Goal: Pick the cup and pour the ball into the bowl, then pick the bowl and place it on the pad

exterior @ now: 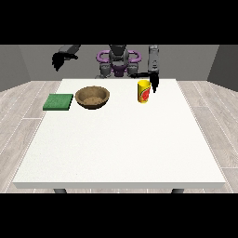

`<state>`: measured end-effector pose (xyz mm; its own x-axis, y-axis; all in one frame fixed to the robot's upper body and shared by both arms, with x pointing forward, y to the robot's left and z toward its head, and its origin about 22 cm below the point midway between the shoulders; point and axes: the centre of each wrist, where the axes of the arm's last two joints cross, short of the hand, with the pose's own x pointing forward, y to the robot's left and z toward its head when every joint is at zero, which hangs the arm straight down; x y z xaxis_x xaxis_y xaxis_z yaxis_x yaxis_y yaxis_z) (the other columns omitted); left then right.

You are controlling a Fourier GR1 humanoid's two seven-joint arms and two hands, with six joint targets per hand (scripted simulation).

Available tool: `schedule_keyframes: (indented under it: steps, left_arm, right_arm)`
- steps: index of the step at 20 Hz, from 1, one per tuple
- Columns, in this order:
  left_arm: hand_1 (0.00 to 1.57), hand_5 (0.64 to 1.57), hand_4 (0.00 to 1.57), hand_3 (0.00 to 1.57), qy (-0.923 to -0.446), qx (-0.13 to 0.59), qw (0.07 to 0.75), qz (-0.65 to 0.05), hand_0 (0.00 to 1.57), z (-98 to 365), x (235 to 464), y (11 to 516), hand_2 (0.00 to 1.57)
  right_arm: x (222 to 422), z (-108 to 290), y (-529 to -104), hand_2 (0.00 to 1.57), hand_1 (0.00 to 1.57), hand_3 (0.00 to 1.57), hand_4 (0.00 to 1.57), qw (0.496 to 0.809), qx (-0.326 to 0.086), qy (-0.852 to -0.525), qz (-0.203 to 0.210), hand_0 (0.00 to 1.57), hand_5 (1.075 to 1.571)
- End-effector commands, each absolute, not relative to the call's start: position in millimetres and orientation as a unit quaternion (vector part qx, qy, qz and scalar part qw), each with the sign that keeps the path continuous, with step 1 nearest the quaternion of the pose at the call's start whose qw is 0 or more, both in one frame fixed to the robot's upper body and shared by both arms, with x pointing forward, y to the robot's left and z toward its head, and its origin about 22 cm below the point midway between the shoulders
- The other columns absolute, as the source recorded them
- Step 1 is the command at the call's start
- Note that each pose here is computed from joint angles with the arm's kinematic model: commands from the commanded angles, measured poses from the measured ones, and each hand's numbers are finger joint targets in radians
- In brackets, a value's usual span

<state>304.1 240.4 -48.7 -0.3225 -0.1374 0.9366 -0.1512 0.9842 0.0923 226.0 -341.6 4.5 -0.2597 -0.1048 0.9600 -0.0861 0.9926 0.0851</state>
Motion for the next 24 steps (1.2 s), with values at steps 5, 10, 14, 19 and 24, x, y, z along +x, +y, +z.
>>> schedule_keyframes:
  steps: [5, 10, 14, 19, 24]
  left_arm:
    - [0.85, 1.455, 0.25, 0.00, -0.807, 0.154, 0.570, -0.001, 0.85, -80, 310, 242, 0.00]
    - [1.31, 1.554, 1.19, 1.57, -0.812, 0.198, 0.547, -0.034, 1.31, -94, 305, 243, 1.57]
    - [1.30, 1.554, 1.22, 1.57, -0.791, 0.253, 0.554, -0.063, 1.30, -78, 326, 232, 1.57]
    - [1.32, 1.553, 1.22, 1.57, -0.751, 0.322, 0.548, -0.175, 1.32, -58, 341, 207, 1.57]
    - [1.31, 1.561, 1.24, 1.57, -0.706, 0.408, 0.501, -0.291, 1.31, -51, 358, 193, 1.57]
  right_arm:
    - [225, 14, -368, 0.00, 0.00, 0.00, 0.27, 0.585, 0.079, -0.807, 0.013, 0.00, 1.569]
    - [225, 21, -403, 0.00, 0.00, 0.00, 0.24, 0.553, 0.077, -0.830, 0.002, 0.00, 1.570]
    - [224, 18, -395, 0.00, 0.00, 0.00, 0.36, 0.593, 0.080, -0.801, 0.002, 0.00, 1.570]
    - [234, 18, -411, 0.00, 0.00, 0.00, 0.47, 0.646, 0.064, -0.760, -0.015, 0.00, 1.571]
    - [260, 36, -394, 0.00, 0.00, 0.00, 0.58, 0.656, 0.056, -0.752, -0.002, 0.00, 1.568]
